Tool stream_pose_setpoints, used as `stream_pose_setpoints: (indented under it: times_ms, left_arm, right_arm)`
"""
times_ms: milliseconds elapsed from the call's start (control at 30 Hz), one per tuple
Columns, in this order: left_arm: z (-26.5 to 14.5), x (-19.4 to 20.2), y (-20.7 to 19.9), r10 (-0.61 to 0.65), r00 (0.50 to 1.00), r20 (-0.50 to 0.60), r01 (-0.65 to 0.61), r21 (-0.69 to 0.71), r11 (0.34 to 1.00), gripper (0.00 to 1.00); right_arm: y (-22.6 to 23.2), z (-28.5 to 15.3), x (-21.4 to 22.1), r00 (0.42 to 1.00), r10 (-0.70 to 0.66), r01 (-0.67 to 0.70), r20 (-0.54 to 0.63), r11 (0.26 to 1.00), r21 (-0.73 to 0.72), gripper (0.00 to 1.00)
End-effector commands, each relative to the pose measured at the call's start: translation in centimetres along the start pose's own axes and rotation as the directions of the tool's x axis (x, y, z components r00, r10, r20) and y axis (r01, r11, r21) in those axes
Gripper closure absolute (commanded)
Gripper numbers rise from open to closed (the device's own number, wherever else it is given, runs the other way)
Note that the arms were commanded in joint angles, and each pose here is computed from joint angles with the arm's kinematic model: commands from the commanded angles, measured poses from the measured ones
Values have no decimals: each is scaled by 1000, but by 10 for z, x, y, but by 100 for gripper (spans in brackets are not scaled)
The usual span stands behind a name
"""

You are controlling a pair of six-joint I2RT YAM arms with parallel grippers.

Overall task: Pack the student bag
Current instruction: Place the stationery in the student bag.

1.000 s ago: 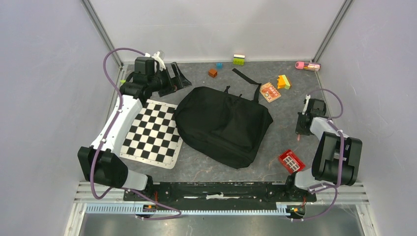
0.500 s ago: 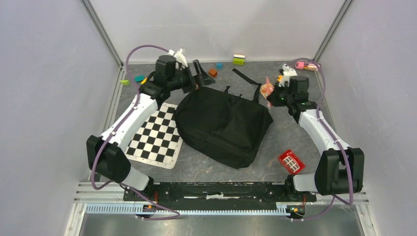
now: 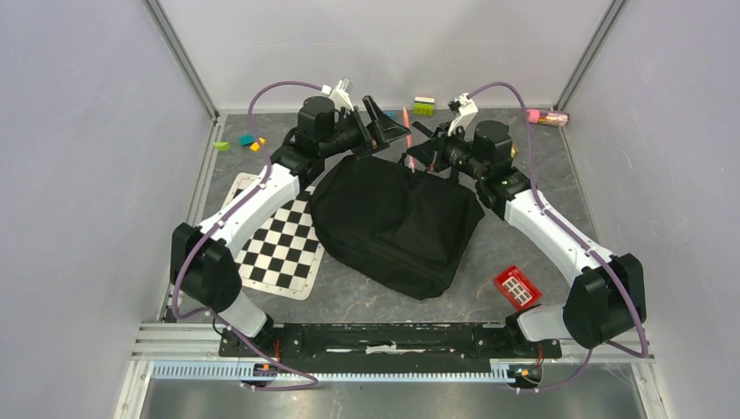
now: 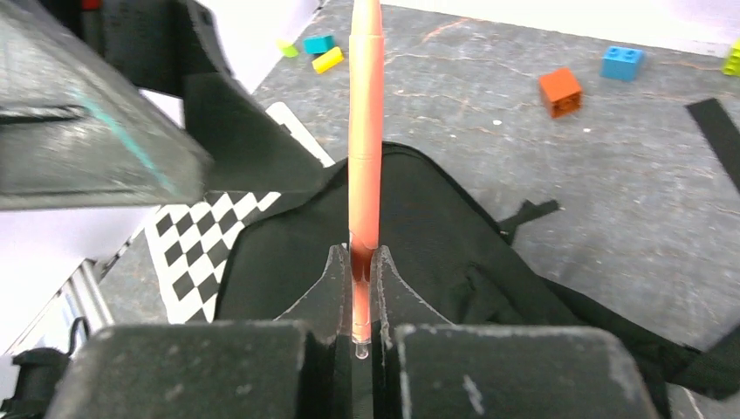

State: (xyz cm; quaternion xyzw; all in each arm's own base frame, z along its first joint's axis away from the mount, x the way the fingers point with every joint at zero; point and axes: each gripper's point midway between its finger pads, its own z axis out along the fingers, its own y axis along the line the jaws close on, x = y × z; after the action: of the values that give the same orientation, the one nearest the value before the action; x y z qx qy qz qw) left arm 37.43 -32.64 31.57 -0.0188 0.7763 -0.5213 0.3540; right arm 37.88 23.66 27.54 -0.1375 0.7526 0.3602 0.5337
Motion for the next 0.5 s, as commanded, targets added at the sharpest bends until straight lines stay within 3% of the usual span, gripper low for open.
stream_pose_setpoints:
  times_ms: [0,133,267,467]
  left_arm:
    - [3,-9,-28,-3,998,60,0,46,999,1]
    - [2,-7,-27,16,997,71,-17,12,1000,13]
    - [0,-9,-17,8,996,93,-4,-44,999,42]
    - [-6,-8,-15,5,994,106,3,-76,997,66]
  right_arm:
    - [39,6,-25,998,-18,25,59,992,-122,100]
    - [53,8,-19,999,-32,39,43,986,-161,100]
    - [59,8,-18,998,-50,56,41,984,-168,100]
    - [61,9,-15,998,-61,64,28,984,-165,100]
